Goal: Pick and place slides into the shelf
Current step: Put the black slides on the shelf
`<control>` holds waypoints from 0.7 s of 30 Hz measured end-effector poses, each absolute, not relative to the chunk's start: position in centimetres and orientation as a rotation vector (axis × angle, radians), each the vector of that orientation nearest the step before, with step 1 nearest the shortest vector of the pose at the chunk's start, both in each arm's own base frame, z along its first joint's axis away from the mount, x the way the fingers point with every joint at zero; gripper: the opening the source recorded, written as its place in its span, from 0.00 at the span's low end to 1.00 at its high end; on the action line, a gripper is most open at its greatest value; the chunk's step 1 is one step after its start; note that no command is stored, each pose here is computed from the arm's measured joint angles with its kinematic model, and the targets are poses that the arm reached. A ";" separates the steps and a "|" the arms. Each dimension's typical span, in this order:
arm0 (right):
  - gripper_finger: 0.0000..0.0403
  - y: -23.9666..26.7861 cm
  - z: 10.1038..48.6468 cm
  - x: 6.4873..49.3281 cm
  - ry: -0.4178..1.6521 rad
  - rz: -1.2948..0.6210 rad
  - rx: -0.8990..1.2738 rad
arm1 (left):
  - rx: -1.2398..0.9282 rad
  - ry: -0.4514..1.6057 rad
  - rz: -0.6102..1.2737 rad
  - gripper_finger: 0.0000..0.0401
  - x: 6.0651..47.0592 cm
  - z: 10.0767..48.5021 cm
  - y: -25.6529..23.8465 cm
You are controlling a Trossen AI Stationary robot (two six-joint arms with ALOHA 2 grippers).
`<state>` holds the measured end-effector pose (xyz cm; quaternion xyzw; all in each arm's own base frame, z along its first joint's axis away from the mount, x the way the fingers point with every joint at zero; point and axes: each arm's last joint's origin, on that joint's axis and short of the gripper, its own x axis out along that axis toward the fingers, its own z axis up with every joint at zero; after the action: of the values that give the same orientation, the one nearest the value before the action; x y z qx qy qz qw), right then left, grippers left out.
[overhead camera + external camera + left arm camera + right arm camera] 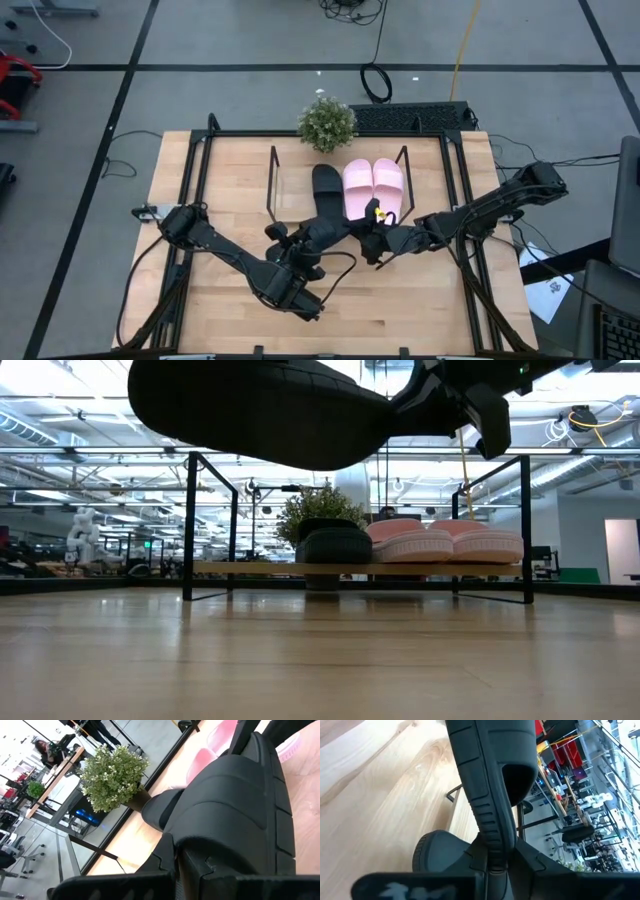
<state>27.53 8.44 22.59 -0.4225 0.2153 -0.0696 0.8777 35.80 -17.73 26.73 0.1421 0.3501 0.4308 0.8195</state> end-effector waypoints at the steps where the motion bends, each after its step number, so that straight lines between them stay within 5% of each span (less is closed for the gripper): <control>1: 0.08 8.5 22.6 27.5 0.446 -0.146 -0.880 | 0.303 0.746 0.916 0.00 35.8 26.7 -17.8; 12: 0.08 9.1 23.3 27.2 0.442 -0.224 -0.964 | 0.333 0.797 0.849 0.03 35.1 26.6 -19.1; 21: 0.08 9.2 23.5 26.9 0.469 -0.316 -0.993 | 0.319 0.777 0.782 0.08 33.0 30.4 -19.0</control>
<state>26.89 9.22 23.46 -0.4699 0.2219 -0.1497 0.8411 32.96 -19.03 30.38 0.1509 0.3673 0.3700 0.8399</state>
